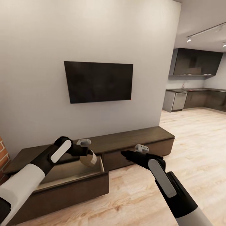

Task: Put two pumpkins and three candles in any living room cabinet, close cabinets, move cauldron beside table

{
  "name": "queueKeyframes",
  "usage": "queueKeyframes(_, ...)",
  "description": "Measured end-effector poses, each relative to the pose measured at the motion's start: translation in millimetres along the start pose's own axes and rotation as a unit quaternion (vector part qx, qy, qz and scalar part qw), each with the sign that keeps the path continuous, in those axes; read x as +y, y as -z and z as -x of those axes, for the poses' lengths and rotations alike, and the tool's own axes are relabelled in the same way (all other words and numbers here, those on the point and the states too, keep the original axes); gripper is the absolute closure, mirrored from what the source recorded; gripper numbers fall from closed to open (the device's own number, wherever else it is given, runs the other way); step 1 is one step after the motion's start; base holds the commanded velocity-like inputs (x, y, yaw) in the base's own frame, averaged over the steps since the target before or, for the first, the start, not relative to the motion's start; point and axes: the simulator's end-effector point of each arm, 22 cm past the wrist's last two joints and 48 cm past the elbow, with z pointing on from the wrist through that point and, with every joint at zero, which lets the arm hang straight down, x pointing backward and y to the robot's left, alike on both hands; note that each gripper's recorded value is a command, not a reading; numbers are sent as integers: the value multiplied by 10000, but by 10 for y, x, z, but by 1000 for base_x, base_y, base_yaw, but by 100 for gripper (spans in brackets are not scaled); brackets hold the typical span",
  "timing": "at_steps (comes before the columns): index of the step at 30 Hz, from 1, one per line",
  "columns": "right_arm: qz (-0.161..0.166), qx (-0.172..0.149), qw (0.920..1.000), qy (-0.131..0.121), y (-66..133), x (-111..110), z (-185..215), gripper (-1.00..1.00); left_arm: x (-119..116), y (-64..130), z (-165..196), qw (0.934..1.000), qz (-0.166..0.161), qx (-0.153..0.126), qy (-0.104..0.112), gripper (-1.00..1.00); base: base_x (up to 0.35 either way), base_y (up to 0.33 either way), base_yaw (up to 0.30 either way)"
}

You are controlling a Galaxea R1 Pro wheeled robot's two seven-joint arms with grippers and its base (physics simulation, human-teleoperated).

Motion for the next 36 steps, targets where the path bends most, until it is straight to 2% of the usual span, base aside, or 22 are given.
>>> queueKeyframes(3,331,-208,9992,-110,99,112,160,-100,24,-5,-4,10000,42,8,2,100,175,0,0)
queueKeyframes(7,876,-342,9950,-330,234,220,173,-100,31,-8,-5,10000,55,11,9,100,63,0,0)
queueKeyframes(8,1145,-389,9918,-408,289,268,187,-100,34,-9,-6,10000,60,11,9,100,29,0,0)
queueKeyframes(13,1896,-544,9793,-450,492,344,298,-100,135,-63,-89,9997,151,133,108,100,67,0,0)
queueKeyframes(15,1998,-566,9772,-452,525,353,315,-100,215,-99,-150,9993,243,219,172,100,136,0,0)
queueKeyframes(18,2128,-604,9741,-460,569,364,343,-100,464,-195,-352,9967,514,486,386,100,150,0,0)
queueKeyframes(21,2154,-601,9736,-464,580,360,347,-100,502,-223,-408,9959,522,557,492,100,75,0,0)
queueKeyframes(36,2226,-605,9718,-497,596,387,352,-100,537,-237,-442,9951,564,607,532,100,69,0,0)
